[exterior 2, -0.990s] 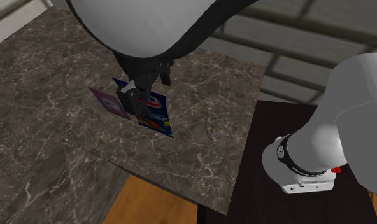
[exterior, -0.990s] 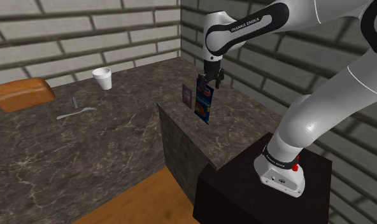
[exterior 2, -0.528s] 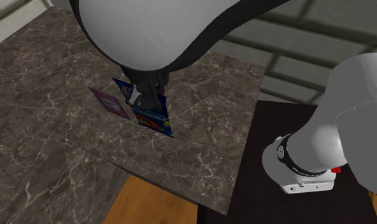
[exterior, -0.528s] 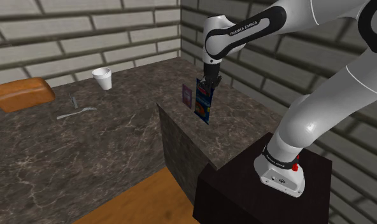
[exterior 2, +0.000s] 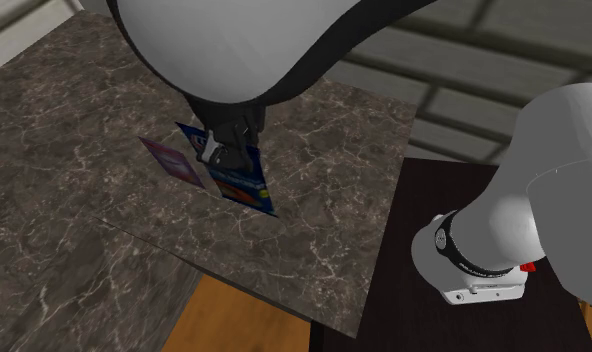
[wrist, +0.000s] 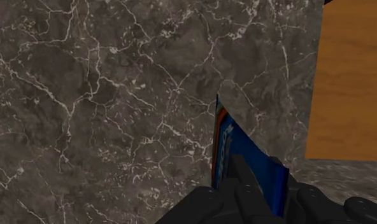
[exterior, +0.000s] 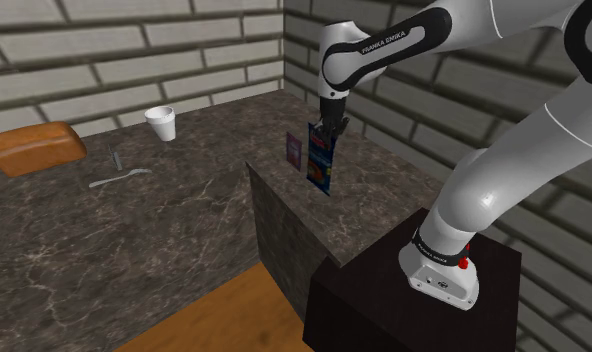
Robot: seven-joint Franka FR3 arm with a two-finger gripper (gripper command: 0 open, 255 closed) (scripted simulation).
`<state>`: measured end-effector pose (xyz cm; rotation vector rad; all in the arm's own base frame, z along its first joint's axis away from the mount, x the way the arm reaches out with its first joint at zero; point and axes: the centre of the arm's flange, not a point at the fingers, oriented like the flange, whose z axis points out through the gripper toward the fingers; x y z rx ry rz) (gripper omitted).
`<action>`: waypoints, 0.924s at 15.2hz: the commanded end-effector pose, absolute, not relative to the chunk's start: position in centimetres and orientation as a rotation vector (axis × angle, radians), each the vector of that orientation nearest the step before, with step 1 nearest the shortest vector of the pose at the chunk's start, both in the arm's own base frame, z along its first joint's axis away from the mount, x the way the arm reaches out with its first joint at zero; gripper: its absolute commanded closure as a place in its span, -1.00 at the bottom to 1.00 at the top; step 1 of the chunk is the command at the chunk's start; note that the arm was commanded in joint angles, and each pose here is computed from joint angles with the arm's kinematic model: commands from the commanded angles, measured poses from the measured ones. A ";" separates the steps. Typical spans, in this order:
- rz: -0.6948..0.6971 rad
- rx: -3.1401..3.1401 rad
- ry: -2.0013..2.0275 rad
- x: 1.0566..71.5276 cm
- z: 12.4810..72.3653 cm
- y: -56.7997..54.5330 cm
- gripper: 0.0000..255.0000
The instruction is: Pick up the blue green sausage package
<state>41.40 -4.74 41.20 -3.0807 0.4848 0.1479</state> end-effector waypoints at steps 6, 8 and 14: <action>0.148 -3.081 0.485 41.4 44.9 -4.8 1.00; 0.148 -3.081 0.485 41.4 45.9 -4.8 1.00; 0.148 -3.081 0.485 41.4 48.6 -4.8 1.00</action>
